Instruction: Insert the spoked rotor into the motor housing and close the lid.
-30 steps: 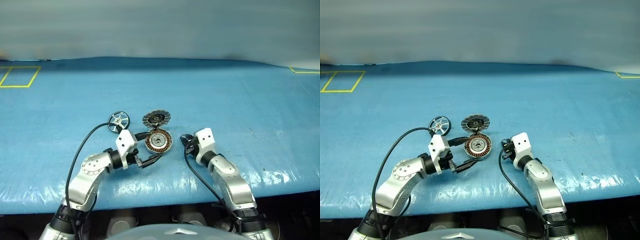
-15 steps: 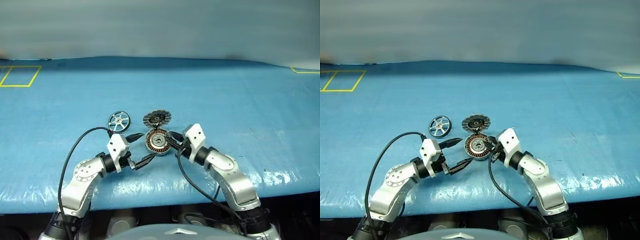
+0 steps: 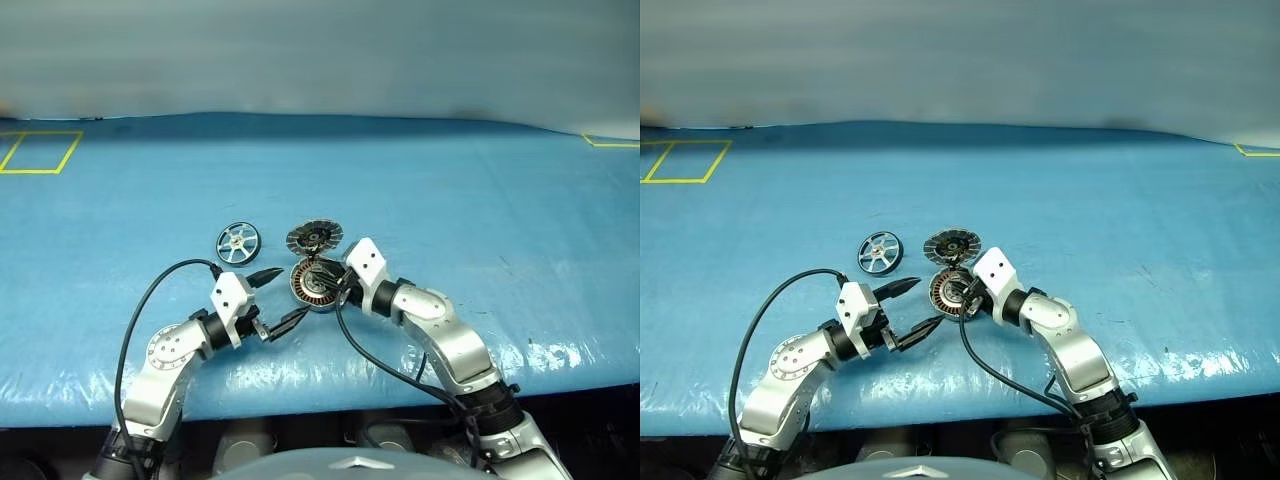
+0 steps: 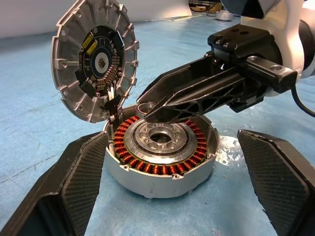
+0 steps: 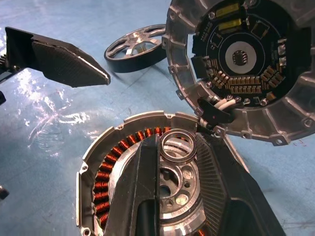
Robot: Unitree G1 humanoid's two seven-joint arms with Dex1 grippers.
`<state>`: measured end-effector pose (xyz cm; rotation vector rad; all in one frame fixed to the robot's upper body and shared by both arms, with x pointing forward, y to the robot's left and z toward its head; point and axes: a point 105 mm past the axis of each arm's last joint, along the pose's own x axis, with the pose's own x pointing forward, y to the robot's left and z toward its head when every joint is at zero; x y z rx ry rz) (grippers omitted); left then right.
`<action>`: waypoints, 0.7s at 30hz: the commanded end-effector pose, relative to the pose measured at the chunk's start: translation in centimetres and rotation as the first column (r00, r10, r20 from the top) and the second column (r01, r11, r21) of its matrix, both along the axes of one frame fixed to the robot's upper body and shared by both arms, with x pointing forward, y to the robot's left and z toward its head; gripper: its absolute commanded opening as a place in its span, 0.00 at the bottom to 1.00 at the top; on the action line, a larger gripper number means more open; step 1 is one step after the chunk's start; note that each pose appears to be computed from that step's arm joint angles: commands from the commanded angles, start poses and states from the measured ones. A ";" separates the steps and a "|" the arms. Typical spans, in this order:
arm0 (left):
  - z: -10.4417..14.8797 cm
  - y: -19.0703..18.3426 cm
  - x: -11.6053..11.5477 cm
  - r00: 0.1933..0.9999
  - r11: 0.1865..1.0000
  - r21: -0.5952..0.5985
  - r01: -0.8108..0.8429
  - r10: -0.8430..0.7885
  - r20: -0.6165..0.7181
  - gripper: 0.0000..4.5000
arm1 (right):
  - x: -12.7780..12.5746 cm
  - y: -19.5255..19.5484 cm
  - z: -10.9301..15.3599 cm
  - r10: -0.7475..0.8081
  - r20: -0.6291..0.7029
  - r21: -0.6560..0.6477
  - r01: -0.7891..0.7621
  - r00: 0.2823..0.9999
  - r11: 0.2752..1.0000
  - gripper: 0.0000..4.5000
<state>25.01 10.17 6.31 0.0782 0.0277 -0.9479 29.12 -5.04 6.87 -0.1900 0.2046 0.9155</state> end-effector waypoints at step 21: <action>-0.2 0.1 0.2 1.000 1.000 0.000 0.004 -0.004 0.029 1.00 | -0.3 -0.3 0.0 0.020 -0.030 0.002 -0.020 0.999 1.000 0.16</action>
